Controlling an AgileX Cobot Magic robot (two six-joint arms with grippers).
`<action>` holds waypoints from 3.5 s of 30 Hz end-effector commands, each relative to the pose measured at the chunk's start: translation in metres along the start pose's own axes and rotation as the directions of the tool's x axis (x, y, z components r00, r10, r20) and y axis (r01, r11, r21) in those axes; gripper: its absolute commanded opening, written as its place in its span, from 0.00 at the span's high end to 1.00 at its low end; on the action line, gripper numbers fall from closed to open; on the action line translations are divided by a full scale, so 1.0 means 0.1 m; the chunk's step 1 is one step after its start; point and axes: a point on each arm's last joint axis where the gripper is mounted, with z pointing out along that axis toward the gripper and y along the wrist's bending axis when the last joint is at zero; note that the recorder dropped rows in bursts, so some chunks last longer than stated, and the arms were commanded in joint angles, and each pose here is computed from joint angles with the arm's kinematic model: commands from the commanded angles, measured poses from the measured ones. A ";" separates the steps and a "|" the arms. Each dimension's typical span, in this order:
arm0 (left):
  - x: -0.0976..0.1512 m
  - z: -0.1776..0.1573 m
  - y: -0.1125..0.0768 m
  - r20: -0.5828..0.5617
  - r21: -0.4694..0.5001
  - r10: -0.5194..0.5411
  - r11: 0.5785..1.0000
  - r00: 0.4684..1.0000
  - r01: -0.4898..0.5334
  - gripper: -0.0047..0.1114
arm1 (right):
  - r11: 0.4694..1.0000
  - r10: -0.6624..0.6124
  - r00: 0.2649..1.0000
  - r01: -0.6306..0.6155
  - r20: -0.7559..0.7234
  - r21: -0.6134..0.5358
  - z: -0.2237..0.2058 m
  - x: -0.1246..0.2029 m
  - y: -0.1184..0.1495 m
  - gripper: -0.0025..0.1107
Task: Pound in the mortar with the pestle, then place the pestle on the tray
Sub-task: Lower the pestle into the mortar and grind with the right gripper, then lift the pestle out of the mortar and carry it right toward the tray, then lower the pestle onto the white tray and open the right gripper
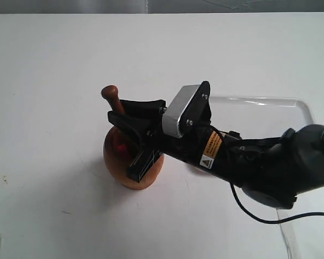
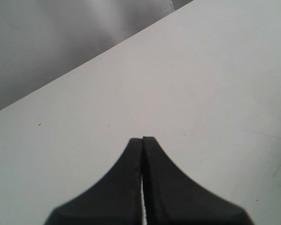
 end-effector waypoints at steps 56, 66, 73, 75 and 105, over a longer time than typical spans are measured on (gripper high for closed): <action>0.00 0.00 -0.01 0.007 0.008 -0.012 1.000 1.000 0.012 0.96 | 0.822 -0.152 0.950 0.274 -0.272 0.500 -1.03 -2.02 -0.55 0.98; 0.00 0.00 -0.01 0.007 0.008 -0.012 1.000 1.000 0.012 0.96 | 0.937 0.042 0.659 0.235 -0.751 0.259 -0.55 -1.43 -0.94 0.98; 0.00 0.00 -0.01 0.007 0.008 -0.012 1.000 1.000 0.012 0.96 | 0.992 0.060 0.192 0.100 -0.980 0.081 -0.31 -0.80 -1.20 0.98; 0.00 0.00 -0.01 0.007 0.008 -0.012 1.000 1.000 0.012 0.96 | 0.990 0.062 0.087 0.124 -0.994 0.072 -0.29 -0.65 -1.30 0.98; 0.00 0.00 -0.01 0.007 0.008 -0.012 1.000 1.000 0.012 0.96 | 0.972 0.003 -0.032 0.234 -0.999 -0.004 -0.30 -0.47 -1.46 0.25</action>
